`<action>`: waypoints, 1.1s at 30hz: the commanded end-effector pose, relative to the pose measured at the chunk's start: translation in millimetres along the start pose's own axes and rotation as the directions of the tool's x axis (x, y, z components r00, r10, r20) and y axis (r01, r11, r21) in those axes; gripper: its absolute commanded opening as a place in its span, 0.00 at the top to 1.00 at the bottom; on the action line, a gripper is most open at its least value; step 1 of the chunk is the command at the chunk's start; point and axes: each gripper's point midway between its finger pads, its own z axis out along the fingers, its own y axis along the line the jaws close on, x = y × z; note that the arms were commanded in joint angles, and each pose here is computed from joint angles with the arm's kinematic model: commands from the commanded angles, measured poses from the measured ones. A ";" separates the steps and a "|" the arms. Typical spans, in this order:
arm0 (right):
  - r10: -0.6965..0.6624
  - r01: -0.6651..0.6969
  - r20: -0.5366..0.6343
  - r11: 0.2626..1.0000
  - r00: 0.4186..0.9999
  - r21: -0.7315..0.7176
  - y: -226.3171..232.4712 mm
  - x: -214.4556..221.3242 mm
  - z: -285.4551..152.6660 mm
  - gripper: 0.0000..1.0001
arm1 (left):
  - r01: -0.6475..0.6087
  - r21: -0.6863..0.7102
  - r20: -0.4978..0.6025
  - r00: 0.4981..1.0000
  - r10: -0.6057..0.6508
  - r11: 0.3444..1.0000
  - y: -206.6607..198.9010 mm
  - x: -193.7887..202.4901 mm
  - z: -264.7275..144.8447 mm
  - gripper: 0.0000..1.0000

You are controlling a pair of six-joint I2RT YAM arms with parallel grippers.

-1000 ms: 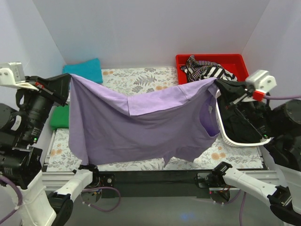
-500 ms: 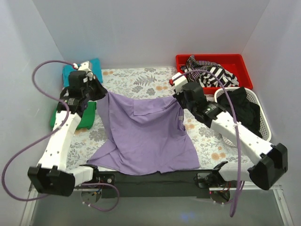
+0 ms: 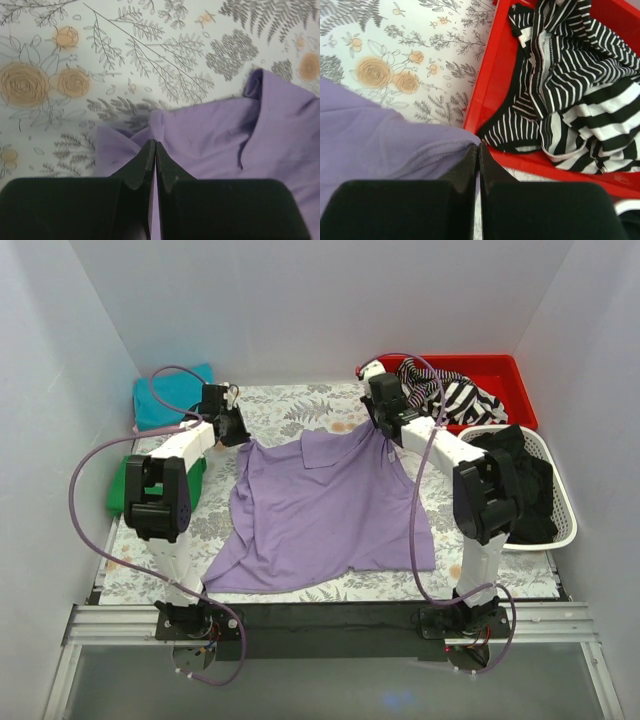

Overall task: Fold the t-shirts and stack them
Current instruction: Flatten the tshirt out

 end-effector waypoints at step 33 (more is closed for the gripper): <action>0.044 -0.007 0.114 0.952 0.992 -0.307 68.9 -48.7 -91.7 0.71 | 0.072 -0.066 -0.094 0.992 -0.078 0.995 40.1 18.9 -2.9 0.07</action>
